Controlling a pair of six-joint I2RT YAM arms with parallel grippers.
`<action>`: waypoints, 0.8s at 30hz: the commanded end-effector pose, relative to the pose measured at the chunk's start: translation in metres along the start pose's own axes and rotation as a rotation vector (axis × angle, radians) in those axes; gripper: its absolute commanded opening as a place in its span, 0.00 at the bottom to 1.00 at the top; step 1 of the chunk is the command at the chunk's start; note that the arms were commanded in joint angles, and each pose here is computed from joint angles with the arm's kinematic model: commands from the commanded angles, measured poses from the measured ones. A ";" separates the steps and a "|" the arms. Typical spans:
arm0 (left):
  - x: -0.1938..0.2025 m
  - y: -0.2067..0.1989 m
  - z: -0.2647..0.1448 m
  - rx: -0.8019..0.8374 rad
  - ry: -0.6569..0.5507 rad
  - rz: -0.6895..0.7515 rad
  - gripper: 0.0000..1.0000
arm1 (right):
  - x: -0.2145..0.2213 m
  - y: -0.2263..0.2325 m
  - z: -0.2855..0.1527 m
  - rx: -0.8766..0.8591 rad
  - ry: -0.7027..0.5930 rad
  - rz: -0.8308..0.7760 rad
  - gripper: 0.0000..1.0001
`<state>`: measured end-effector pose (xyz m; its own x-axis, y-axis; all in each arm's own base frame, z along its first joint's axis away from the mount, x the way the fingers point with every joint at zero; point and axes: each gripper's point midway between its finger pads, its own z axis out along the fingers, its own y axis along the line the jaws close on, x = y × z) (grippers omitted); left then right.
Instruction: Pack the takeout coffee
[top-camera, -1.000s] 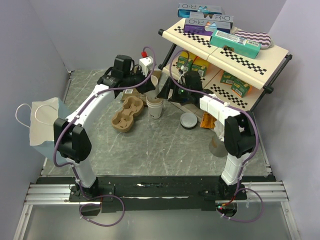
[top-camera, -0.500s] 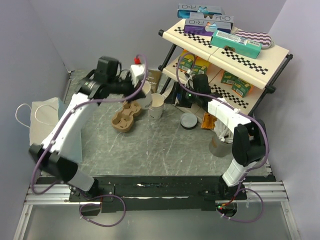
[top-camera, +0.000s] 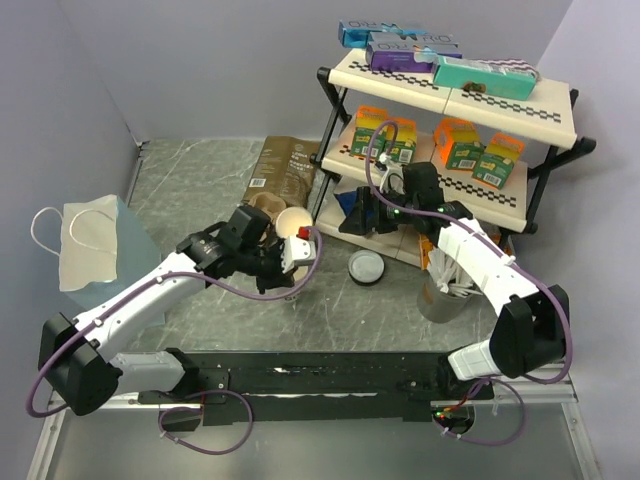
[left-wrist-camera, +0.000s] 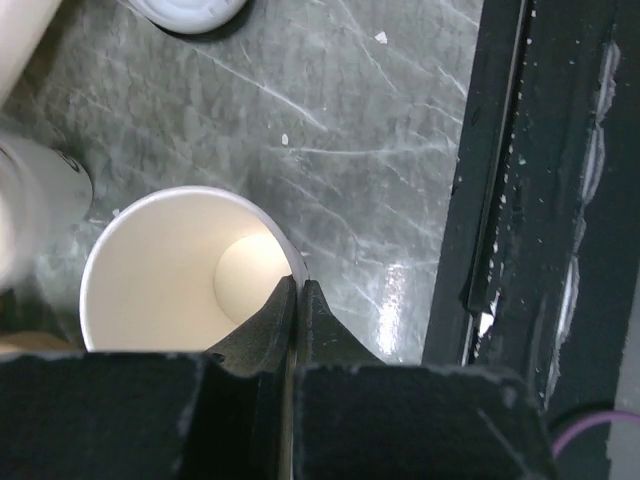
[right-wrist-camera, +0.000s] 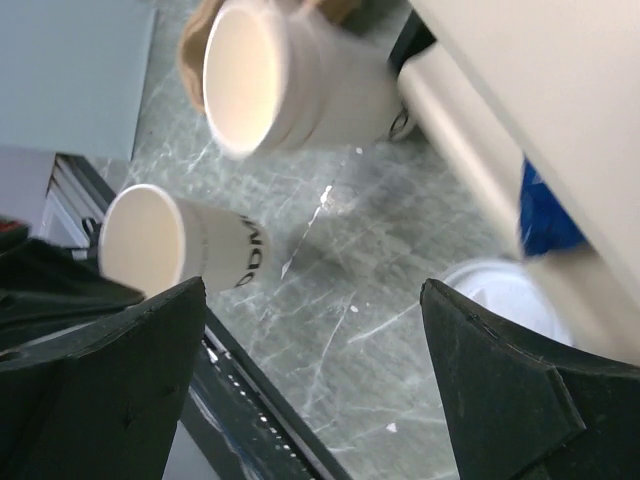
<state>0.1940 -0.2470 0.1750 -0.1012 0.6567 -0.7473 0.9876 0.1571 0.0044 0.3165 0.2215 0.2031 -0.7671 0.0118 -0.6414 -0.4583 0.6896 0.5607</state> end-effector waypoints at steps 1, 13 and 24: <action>-0.036 0.020 -0.002 -0.103 -0.139 0.059 0.01 | -0.065 0.043 -0.020 -0.132 -0.240 -0.336 0.93; -0.011 0.005 0.021 -0.034 -0.136 0.055 0.01 | -0.043 0.025 -0.010 -0.093 -0.215 -0.314 0.93; 0.003 -0.008 0.033 0.038 -0.067 0.053 0.01 | -0.028 0.017 -0.013 -0.069 -0.211 -0.310 0.93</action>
<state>0.1852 -0.2611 0.1396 -0.0945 0.6401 -0.7624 0.9925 0.1206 -0.0218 0.3172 0.2212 0.1942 -0.6464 -0.0552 -0.7610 -0.5946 0.6614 0.4572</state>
